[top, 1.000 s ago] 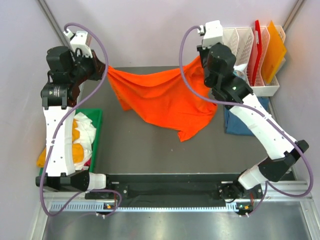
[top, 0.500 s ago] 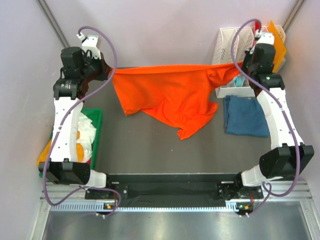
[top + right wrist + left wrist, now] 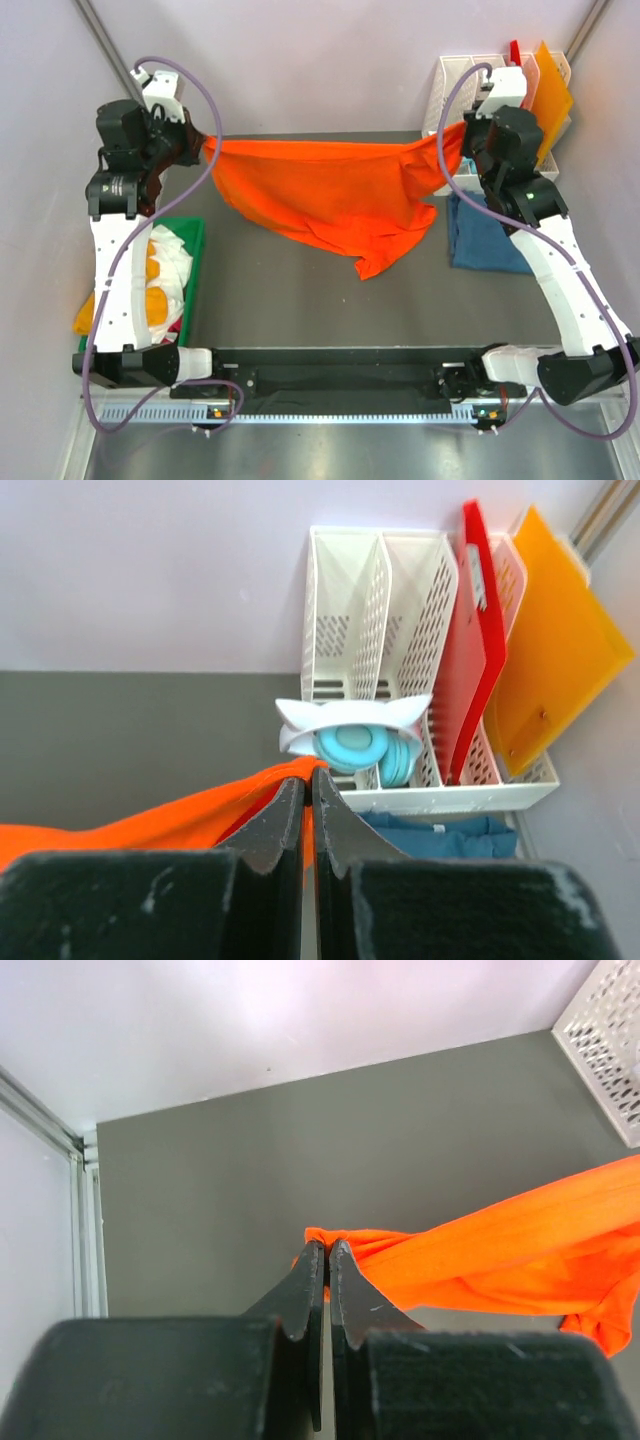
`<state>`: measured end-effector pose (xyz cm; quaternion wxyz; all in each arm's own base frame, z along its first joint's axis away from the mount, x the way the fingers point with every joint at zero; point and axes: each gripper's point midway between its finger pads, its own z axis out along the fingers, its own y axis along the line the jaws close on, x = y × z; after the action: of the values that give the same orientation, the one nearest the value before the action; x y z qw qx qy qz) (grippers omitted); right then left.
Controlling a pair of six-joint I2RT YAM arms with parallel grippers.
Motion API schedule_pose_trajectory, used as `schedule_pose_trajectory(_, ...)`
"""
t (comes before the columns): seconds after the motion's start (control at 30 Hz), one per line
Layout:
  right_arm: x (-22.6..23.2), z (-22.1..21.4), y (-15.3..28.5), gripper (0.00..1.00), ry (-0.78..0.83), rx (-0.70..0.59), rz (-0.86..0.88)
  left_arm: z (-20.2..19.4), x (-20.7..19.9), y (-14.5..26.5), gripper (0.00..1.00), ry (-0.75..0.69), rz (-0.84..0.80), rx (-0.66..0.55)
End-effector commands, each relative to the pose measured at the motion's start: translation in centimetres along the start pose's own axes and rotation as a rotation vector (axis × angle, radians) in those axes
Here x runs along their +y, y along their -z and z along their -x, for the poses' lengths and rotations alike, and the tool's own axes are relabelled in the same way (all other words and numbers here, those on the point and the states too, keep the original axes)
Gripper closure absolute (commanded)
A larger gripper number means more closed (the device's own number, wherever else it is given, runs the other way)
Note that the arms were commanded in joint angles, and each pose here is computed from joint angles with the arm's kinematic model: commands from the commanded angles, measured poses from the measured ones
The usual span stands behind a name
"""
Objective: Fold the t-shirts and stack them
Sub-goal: Grap the side of the flattened tshirt closest away from the robot with both arms
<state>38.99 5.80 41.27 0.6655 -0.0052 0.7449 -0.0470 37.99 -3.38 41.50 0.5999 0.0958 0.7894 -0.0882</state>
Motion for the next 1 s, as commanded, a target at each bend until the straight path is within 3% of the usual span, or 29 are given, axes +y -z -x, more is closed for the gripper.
schedule_pose_trajectory(0.0, -1.1, 6.3, 3.2, 1.00, 0.014, -0.140, -0.059, 5.0, -1.0, 3.8, 1.00, -0.057, -0.012, -0.135)
schedule_pose_trajectory(0.43, -1.3, 12.1, 11.9, 1.00, 0.078, -0.260, -0.031, 6.9, -4.7, 13.6, 1.00, -0.051, -0.043, -0.239)
schedule_pose_trajectory(0.7, -2.5, 15.9, 14.5, 1.00, 0.083, -0.335, -0.063, 9.7, -5.7, 18.4, 1.00, -0.062, -0.021, -0.345)
schedule_pose_trajectory(0.87, -1.0, 18.7, 13.9, 1.00, 0.060, -0.379, -0.053, 11.8, -5.4, 19.0, 1.00, -0.077, -0.003, -0.384)
schedule_pose_trajectory(0.97, 1.8, 17.6, 10.9, 1.00, 0.099, -0.336, -0.047, 10.7, -4.2, 15.3, 1.00, -0.062, -0.005, -0.312)
